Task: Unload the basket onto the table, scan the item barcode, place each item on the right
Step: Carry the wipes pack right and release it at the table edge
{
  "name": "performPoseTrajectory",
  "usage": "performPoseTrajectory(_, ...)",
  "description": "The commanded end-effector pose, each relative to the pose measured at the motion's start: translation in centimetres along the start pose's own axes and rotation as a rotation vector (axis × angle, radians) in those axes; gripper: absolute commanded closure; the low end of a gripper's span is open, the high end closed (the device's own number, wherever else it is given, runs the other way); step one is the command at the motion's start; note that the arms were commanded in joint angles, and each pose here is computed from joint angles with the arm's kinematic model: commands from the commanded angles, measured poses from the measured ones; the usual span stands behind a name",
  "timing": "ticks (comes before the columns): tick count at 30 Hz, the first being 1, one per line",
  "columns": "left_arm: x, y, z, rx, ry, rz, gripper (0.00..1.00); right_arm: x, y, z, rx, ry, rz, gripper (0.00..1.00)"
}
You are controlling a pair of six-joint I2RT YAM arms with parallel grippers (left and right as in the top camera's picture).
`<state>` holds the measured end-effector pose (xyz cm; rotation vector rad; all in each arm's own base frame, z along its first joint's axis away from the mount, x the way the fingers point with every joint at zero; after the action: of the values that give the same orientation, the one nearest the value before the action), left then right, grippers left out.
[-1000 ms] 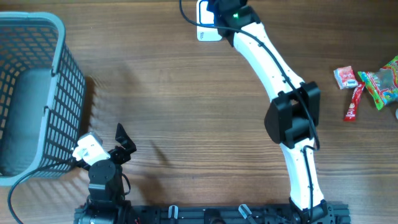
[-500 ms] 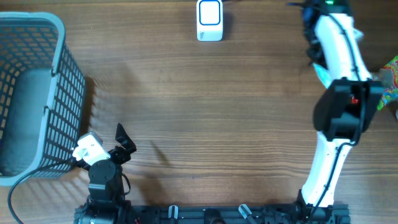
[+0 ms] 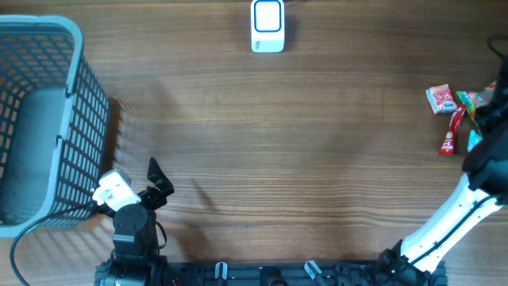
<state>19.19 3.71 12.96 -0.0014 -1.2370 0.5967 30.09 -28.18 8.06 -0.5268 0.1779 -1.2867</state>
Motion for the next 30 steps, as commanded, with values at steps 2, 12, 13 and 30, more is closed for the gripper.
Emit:
performPoseTrajectory(2, 0.1, 0.1, 0.0, 0.005, -0.01, 0.002, 0.0, 0.8, 1.1, 0.1, 0.063, -0.052, 0.047, 0.38)
performPoseTrajectory(12, 0.1, 0.1, 0.0, 0.005, -0.01, 0.002, 0.0, -10.1, 1.5, 30.6, 0.998, -0.447, 0.583, 0.01)
performPoseTrajectory(13, 0.1, 0.1, 0.0, 0.006, -0.01, 0.002, 0.0, -13.1, 0.0, 33.6, 1.073, -0.506, 0.658, 0.0)
performPoseTrajectory(30, 0.1, 0.1, 0.0, 0.005, -0.01, 0.003, 0.0, -23.5, -20.2, 39.2, 1.342, -0.791, 0.739, 0.0)
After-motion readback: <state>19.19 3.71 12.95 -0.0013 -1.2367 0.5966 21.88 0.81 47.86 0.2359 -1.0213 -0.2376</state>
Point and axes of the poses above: each gripper's point midway between its finger pads, its own z axis back along the fingers, its own y axis along the line the jaws close on, x = y × z, the point moved 3 cm from there along z, back along the fingers, and after that the axes turned 4 degrees about z, right-handed, at the moved point
